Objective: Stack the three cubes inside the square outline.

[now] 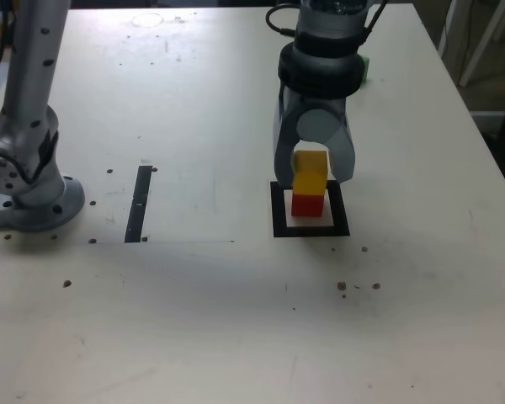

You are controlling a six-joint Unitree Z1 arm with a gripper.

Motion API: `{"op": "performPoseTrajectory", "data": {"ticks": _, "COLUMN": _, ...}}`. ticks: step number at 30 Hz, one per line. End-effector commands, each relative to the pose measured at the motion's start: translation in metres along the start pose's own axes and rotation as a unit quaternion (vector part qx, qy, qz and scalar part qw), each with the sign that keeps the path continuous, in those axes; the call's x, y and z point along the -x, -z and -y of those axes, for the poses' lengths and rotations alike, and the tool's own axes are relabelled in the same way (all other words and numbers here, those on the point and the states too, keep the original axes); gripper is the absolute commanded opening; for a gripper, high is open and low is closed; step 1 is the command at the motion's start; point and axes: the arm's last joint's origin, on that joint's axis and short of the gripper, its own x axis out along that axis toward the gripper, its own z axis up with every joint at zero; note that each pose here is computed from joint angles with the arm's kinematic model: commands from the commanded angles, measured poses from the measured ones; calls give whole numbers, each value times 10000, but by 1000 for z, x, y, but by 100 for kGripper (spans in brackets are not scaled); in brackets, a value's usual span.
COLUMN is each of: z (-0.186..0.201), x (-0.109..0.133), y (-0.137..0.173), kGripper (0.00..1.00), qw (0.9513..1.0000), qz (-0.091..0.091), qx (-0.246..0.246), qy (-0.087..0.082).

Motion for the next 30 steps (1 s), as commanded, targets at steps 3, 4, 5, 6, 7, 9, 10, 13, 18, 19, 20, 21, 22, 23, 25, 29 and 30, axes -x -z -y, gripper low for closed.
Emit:
{"op": "performPoseTrajectory", "data": {"ticks": 3, "z": -1, "x": -1, "y": 1, "kGripper": 97, "qw": 10000, "qz": -37, "qx": 1, "qy": -22}}
{"op": "performPoseTrajectory", "data": {"ticks": 4, "z": -1, "x": -1, "y": 1, "kGripper": 97, "qw": 10000, "qz": -37, "qx": 1, "qy": -25}}
{"op": "performPoseTrajectory", "data": {"ticks": 5, "z": -1, "x": 0, "y": 1, "kGripper": 97, "qw": 10000, "qz": -34, "qx": 1, "qy": -29}}
{"op": "performPoseTrajectory", "data": {"ticks": 6, "z": -1, "x": 0, "y": 2, "kGripper": 97, "qw": 10000, "qz": -28, "qx": 1, "qy": -36}}
{"op": "performPoseTrajectory", "data": {"ticks": 7, "z": -1, "x": 1, "y": 2, "kGripper": 98, "qw": 10000, "qz": -17, "qx": 5, "qy": -47}}
{"op": "performPoseTrajectory", "data": {"ticks": 9, "z": -2, "x": 3, "y": 4, "kGripper": 98, "qw": 10000, "qz": 17, "qx": 15, "qy": -82}}
{"op": "performPoseTrajectory", "data": {"ticks": 10, "z": -3, "x": 5, "y": 6, "kGripper": 98, "qw": 9999, "qz": 31, "qx": 22, "qy": -110}}
{"op": "performPoseTrajectory", "data": {"ticks": 13, "z": -7, "x": 9, "y": 12, "kGripper": 99, "qw": 9997, "qz": 38, "qx": 68, "qy": -235}}
{"op": "performPoseTrajectory", "data": {"ticks": 18, "z": -20, "x": 14, "y": 25, "kGripper": 99, "qw": 9988, "qz": -83, "qx": 204, "qy": -429}}
{"op": "performPoseTrajectory", "data": {"ticks": 19, "z": -23, "x": 15, "y": 27, "kGripper": 99, "qw": 9986, "qz": -108, "qx": 231, "qy": -463}}
{"op": "performPoseTrajectory", "data": {"ticks": 20, "z": -26, "x": 15, "y": 29, "kGripper": 99, "qw": 9984, "qz": -128, "qx": 256, "qy": -497}}
{"op": "performPoseTrajectory", "data": {"ticks": 21, "z": -30, "x": 16, "y": 30, "kGripper": 99, "qw": 9981, "qz": -138, "qx": 278, "qy": -528}}
{"op": "performPoseTrajectory", "data": {"ticks": 22, "z": -33, "x": 16, "y": 31, "kGripper": 99, "qw": 9979, "qz": -144, "qx": 294, "qy": -551}}
{"op": "performPoseTrajectory", "data": {"ticks": 23, "z": -37, "x": 16, "y": 31, "kGripper": 99, "qw": 9978, "qz": -143, "qx": 304, "qy": -565}}
{"op": "performPoseTrajectory", "data": {"ticks": 25, "z": -46, "x": 17, "y": 31, "kGripper": 99, "qw": 9978, "qz": -127, "qx": 299, "qy": -581}}
{"op": "performPoseTrajectory", "data": {"ticks": 29, "z": -67, "x": 18, "y": 29, "kGripper": 100, "qw": 9980, "qz": -92, "qx": 172, "qy": -593}}
{"op": "performPoseTrajectory", "data": {"ticks": 30, "z": -75, "x": 17, "y": 28, "kGripper": 100, "qw": 9982, "qz": -77, "qx": 89, "qy": -592}}
